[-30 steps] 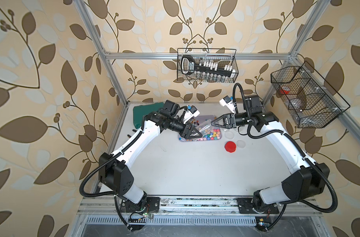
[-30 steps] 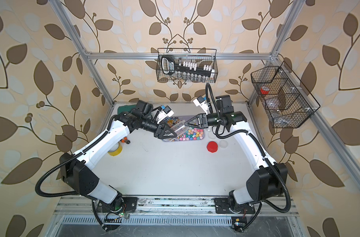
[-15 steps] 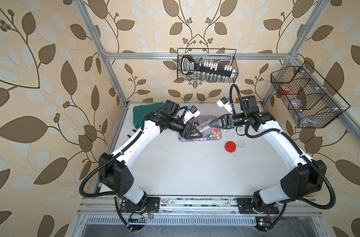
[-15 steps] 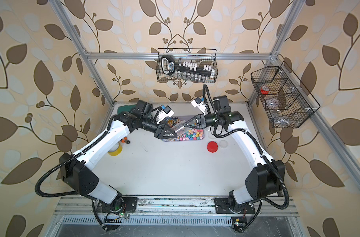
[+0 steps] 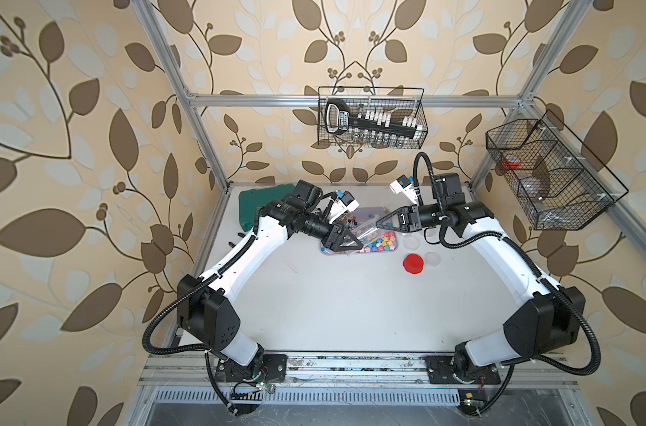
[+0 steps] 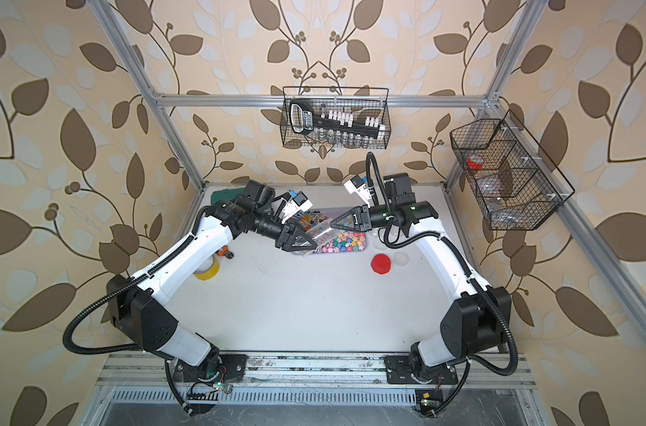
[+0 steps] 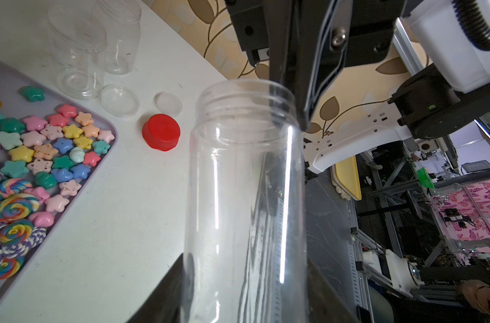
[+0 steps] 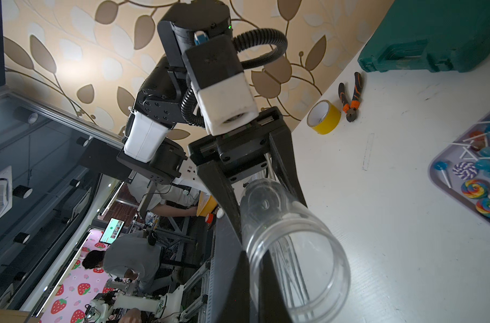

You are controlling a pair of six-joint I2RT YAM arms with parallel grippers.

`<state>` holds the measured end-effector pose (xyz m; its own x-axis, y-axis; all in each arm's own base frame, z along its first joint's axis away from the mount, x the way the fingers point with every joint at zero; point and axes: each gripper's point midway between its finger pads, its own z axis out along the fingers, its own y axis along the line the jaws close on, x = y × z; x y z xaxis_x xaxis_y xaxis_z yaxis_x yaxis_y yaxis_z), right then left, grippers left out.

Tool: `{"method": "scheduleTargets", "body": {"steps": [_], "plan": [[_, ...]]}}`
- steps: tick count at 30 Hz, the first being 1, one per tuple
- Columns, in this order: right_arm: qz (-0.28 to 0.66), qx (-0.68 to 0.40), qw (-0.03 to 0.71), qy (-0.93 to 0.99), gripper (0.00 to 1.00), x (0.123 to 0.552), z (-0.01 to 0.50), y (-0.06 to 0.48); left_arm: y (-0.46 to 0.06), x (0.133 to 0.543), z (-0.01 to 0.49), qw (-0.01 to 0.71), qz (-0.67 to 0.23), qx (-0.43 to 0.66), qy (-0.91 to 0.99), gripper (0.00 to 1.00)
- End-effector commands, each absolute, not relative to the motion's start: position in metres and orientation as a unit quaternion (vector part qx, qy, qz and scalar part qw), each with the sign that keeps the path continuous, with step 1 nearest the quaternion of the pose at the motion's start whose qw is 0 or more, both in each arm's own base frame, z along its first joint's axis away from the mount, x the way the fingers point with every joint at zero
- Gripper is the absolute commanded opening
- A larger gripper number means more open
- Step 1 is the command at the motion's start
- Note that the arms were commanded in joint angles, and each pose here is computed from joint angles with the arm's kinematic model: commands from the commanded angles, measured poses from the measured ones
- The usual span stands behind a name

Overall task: Pour the candies out of the jar
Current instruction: Place the jar at the center of the board.

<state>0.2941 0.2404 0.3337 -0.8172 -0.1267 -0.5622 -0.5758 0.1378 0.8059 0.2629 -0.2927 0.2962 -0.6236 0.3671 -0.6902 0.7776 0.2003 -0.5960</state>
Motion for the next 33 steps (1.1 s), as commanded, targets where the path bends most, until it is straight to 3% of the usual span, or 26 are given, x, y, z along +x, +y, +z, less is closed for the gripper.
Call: {"method": "scheduleTargets", "body": {"steps": [1, 5, 11, 14, 19, 22, 28, 33], "plan": [[0.619, -0.245, 0.170, 0.727, 0.00, 0.281, 0.333, 0.244, -0.296, 0.272, 0.327, 0.250, -0.511, 0.399, 0.719, 0.43], [0.617, -0.245, 0.173, 0.727, 0.00, 0.281, 0.337, 0.243, -0.297, 0.271, 0.328, 0.250, -0.516, 0.400, 0.715, 0.44], [0.609, -0.241, 0.183, 0.733, 0.00, 0.283, 0.340, 0.243, -0.297, 0.271, 0.328, 0.250, -0.516, 0.399, 0.716, 0.61], [0.604, -0.237, 0.187, 0.737, 0.00, 0.284, 0.340, 0.242, -0.297, 0.271, 0.327, 0.251, -0.516, 0.400, 0.714, 0.62], [0.597, -0.231, 0.192, 0.744, 0.00, 0.286, 0.340, 0.241, -0.297, 0.272, 0.326, 0.251, -0.517, 0.399, 0.715, 0.80], [0.587, -0.225, 0.198, 0.752, 0.00, 0.289, 0.338, 0.240, -0.298, 0.273, 0.327, 0.255, -0.515, 0.401, 0.714, 0.98], [0.531, -0.201, 0.205, 0.798, 0.00, 0.299, 0.321, 0.232, -0.292, 0.281, 0.329, 0.279, -0.492, 0.392, 0.725, 0.99], [0.392, -0.161, 0.209, 0.881, 0.00, 0.316, 0.286, 0.201, -0.276, 0.300, 0.335, 0.335, -0.446, 0.356, 0.750, 0.99]]}}
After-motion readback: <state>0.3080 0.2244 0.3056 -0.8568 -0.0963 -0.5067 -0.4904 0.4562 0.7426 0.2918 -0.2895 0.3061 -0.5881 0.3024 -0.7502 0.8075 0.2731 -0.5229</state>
